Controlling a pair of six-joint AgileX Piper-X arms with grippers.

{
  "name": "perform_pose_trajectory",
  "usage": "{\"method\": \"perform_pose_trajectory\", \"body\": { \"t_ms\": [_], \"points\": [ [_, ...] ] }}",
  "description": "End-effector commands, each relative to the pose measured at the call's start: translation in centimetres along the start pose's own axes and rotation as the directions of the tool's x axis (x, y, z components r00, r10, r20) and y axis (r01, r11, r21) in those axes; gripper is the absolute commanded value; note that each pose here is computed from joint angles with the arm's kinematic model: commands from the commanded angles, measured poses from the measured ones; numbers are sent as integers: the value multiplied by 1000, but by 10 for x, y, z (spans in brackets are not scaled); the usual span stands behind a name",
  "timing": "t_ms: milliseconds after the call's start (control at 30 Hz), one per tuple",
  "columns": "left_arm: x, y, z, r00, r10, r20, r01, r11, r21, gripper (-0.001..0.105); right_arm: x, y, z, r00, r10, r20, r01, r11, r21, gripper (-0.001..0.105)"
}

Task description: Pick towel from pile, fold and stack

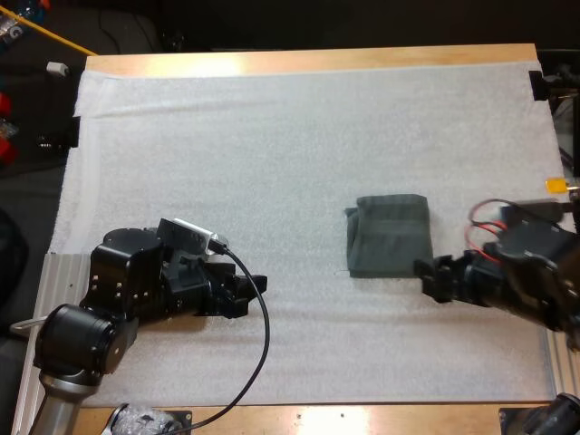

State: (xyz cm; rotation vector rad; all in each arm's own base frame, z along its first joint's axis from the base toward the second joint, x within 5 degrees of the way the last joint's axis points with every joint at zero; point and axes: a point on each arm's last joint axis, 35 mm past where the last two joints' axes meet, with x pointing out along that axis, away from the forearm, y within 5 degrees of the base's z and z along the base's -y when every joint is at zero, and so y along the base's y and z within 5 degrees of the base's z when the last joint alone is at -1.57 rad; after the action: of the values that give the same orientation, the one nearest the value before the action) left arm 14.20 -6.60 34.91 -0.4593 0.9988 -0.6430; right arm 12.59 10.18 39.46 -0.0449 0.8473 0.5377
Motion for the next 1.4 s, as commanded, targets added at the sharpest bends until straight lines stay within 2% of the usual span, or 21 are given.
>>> {"method": "perform_pose_trajectory", "body": {
  "t_ms": [0,67,100,300,533,733,833,1033,1200,1367],
  "points": [
    [-1,-2,1,1000,-13,5,13,1000,17,62,-6,-1,-2,1000,-4,5,4,1000,-8,70],
    [5,0,4,1000,-17,14,17,1000,20,72,-16,-2,-6,1000,-3,30,3,1000,-7,70],
    [7,2,6,1000,-18,16,18,1000,15,73,-19,-2,-7,999,-4,38,4,1000,-7,70],
    [42,18,20,999,-40,18,42,996,-74,71,-27,-3,-10,998,-6,67,6,1000,-7,70],
    [97,46,40,999,-33,-43,26,987,-159,71,-27,-3,-10,998,-6,67,6,1000,-7,70],
    [145,62,52,990,-109,-84,88,970,-227,71,-27,-3,-10,998,-6,67,6,1000,-7,70],
    [171,64,51,986,-131,-103,103,965,-241,71,-27,-3,-11,998,-8,60,8,1000,-7,70],
    [227,62,36,969,-160,-189,106,958,-266,71,-27,-4,-12,999,-12,43,12,1000,-7,70],
    [264,59,26,949,-160,-270,81,956,-283,71,-27,-4,-14,999,-15,31,15,1000,-7,70],
    [293,57,22,931,-150,-331,41,948,-315,71,-27,-6,-21,999,-32,-33,31,999,-3,70]
  ]
}}
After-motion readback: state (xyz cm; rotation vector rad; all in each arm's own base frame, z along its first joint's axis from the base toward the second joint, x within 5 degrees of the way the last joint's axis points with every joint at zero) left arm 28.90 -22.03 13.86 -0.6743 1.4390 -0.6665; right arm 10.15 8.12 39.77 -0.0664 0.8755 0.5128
